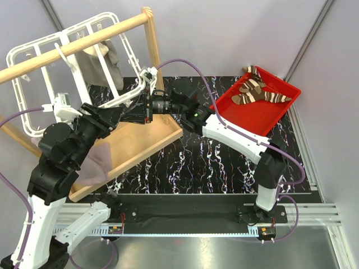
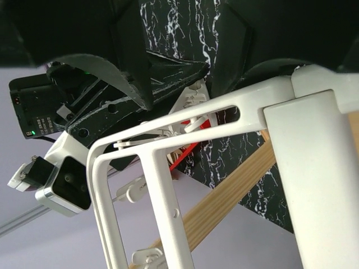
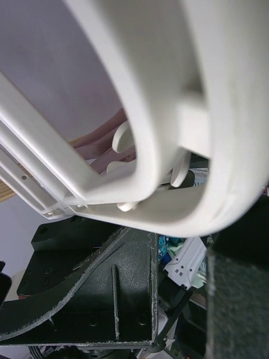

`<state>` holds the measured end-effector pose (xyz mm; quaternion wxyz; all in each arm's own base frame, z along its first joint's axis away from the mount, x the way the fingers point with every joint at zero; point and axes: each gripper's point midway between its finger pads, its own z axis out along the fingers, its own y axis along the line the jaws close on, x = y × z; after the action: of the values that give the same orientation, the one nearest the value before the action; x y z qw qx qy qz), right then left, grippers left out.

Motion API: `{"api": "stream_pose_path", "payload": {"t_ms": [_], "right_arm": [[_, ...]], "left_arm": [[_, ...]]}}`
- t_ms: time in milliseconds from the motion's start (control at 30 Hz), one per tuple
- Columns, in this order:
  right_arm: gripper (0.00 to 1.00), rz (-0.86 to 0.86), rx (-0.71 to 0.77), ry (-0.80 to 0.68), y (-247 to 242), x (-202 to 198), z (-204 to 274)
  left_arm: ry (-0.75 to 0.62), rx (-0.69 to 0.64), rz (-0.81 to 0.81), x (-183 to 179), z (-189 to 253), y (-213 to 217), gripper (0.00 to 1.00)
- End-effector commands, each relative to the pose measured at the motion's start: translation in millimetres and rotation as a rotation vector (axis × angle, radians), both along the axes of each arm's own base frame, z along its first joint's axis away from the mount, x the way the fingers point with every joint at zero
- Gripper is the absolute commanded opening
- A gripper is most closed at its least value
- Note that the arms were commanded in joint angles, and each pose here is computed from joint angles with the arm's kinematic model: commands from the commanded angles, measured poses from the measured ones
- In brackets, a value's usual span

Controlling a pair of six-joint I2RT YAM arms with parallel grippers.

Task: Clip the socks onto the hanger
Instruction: Open the clamp at the hanger.

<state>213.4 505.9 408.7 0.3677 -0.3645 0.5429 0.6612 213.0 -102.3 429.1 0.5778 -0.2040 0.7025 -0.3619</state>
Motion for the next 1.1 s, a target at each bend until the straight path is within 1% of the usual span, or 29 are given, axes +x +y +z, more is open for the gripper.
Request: {"api": "stream_pose_path", "payload": {"t_ms": [0, 133, 200, 333, 367, 433, 467, 500, 533, 567, 600, 633, 667, 700, 767, 800, 833, 933, 1000, 1067], "right_arm": [[0.0, 0.067, -0.041, -0.003, 0.2, -24.8, -0.7], [0.0, 0.073, -0.046, -0.012, -0.4, -27.4, 0.0], [0.0, 0.072, -0.053, -0.018, -0.1, -26.8, -2.0], [0.0, 0.073, -0.062, -0.028, -0.7, -28.6, -3.5], [0.0, 0.071, -0.058, -0.033, -1.8, -28.3, -1.0], [0.0, 0.07, -0.062, -0.031, -1.4, -28.5, -2.5], [0.01, 0.071, -0.061, -0.037, -1.9, -28.9, -1.8], [0.06, 0.071, -0.065, -0.035, -1.9, -28.9, -3.0], [0.12, 0.064, -0.068, -0.037, -2.3, -28.1, -3.3], [0.18, 0.053, -0.072, -0.038, -3.4, -26.4, -3.5], [0.27, 0.045, -0.076, -0.042, -4.2, -26.4, -3.5], [0.31, 0.022, -0.09, -0.051, -7.3, -23.9, -4.5], [0.38, 0.005, -0.097, -0.057, -9.2, -22.2, -4.3], [0.53, -0.015, -0.108, -0.065, -11.4, -20.4, -5.5], [0.64, -0.071, -0.149, -0.093, -22.7, -17.3, -7.9], [0.73, -0.093, -0.16, -0.106, -28.2, -14.7, -8.2], [0.78, -0.134, -0.175, -0.134, -37.9, -12.5, -6.6], [0.84, -0.198, -0.2, -0.157, -56.1, -6.0, -5.8], [0.83, -0.233, -0.2, -0.148, -63.0, 0.9, -4.7], [0.78, -0.237, -0.169, -0.145, -62.0, 1.5, -2.5]], "left_arm": [[-0.08, 0.006, 0.041, 9.8, 20.6, 4.5, 0.49], [-0.088, 0.011, 0.041, 13.0, 23.1, 2.5, 0.46], [-0.095, 0.019, 0.041, 13.8, 24.8, 2.1, 0.42], [-0.09, 0.036, 0.034, 17.3, 23.5, -1.5, 0.41], [-0.087, 0.041, 0.028, 18.4, 22.1, -3.6, 0.39], [-0.092, 0.047, 0.022, 18.6, 22.4, -5.2, 0.29], [-0.093, 0.046, 0.017, 18.6, 22.8, -6.6, 0.21], [-0.097, 0.049, 0.014, 18.4, 24.0, -7.2, 0.09], [-0.092, 0.053, 0.017, 18.7, 23.2, -6.8, 0.01], [-0.092, 0.052, 0.015, 17.9, 24.3, -7.2, 0.0], [-0.086, 0.054, 0.017, 17.1, 22.5, -6.5, 0.0], [-0.086, 0.053, 0.02, 16.4, 22.8, -5.9, 0.0], [-0.086, 0.049, 0.018, 15.0, 22.9, -5.8, 0.0], [-0.085, 0.05, 0.023, 14.0, 22.7, -4.3, 0.0], [-0.083, 0.051, 0.027, 13.5, 22.0, -3.4, 0.0], [-0.073, 0.054, 0.029, 13.2, 19.4, -3.1, 0.0], [-0.073, 0.052, 0.029, 12.3, 19.7, -3.0, 0.0], [-0.067, 0.044, 0.032, 10.1, 18.2, -1.6, 0.0], [-0.068, 0.03, 0.033, 7.5, 19.8, -0.5, 0.0], [-0.066, 0.009, 0.043, 5.6, 22.6, 1.9, 0.0]]}}
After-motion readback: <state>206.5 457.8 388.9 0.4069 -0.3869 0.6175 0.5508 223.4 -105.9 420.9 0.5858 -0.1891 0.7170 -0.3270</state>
